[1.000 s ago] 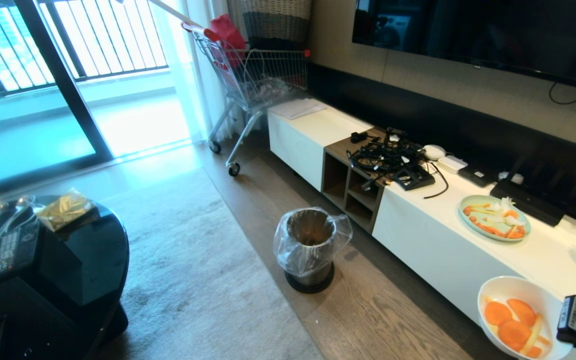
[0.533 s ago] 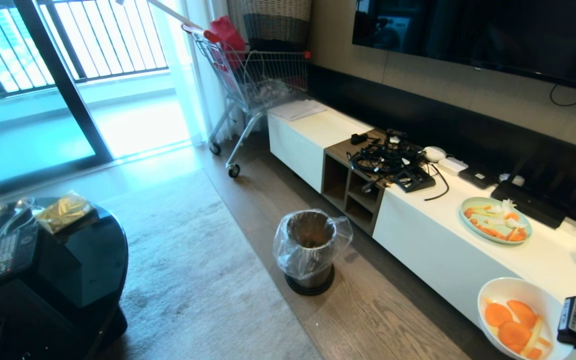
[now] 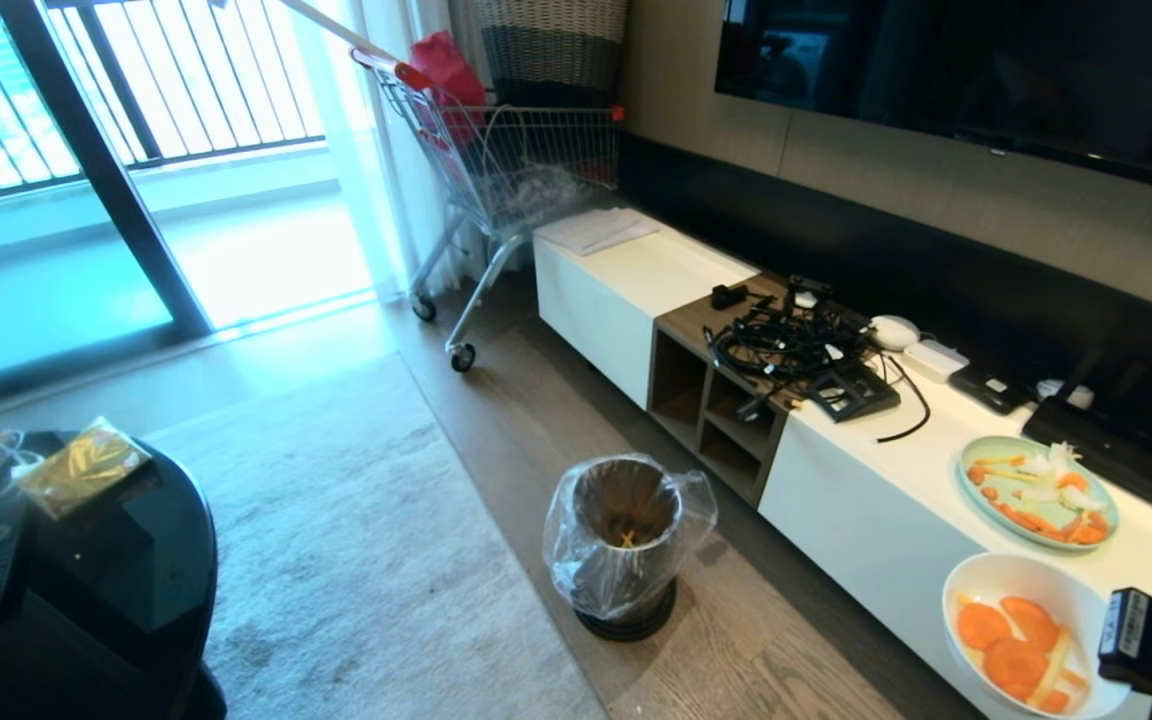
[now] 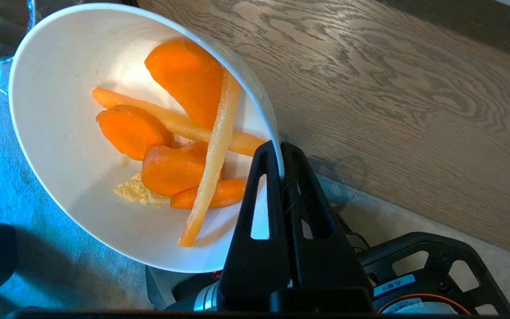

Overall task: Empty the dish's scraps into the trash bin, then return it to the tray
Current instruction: Move the bowl over the trash can

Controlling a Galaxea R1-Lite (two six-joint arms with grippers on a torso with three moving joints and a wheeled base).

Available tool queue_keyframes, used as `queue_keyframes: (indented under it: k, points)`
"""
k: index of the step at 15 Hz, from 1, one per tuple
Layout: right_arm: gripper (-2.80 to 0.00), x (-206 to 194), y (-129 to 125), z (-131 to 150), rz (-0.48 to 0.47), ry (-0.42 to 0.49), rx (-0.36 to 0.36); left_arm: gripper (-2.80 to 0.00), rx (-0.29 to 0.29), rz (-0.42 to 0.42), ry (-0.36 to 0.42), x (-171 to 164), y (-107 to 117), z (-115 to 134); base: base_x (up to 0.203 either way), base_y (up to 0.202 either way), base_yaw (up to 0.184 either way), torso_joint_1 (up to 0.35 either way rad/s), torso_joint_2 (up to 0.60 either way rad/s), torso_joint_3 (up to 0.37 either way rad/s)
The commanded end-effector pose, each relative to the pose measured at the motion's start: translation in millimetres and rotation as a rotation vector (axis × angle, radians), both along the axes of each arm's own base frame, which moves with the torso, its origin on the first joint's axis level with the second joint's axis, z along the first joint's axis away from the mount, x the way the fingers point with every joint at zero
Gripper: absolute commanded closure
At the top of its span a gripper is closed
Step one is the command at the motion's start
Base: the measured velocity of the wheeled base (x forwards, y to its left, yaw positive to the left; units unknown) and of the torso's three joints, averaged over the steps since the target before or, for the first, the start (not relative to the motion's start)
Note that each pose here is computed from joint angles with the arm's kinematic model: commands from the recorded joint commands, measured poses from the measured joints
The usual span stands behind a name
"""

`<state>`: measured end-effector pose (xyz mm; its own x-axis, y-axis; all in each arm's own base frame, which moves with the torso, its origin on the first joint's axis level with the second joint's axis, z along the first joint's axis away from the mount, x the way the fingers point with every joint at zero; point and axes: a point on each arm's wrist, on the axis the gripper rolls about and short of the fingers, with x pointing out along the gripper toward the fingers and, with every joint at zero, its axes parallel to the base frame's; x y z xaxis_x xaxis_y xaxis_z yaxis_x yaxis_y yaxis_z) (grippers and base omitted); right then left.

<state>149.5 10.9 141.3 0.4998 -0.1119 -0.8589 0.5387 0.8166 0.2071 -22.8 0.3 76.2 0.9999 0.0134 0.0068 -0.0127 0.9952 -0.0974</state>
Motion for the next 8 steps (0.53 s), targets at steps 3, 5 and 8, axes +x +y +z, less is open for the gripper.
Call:
queue_keyframes:
  k: [3,5,8]
  points:
    - [0.0,4.4,2.3,-2.3,0.008,0.003,0.001,0.0,-0.001,0.0,-0.001,0.0,0.0,0.0,0.178,0.0,0.002,0.004,0.0,0.001]
    - [0.0,4.7,2.6,-1.9,0.01,0.0,0.001,0.0,-0.001,0.0,-0.001,0.0,0.0,0.0,0.045,0.0,0.002,0.004,0.0,0.001]
    - [0.0,4.6,2.6,-2.2,0.01,0.0,0.001,0.0,-0.001,0.0,-0.001,0.0,0.0,0.0,0.0,0.0,0.0,0.0,0.0,0.0]
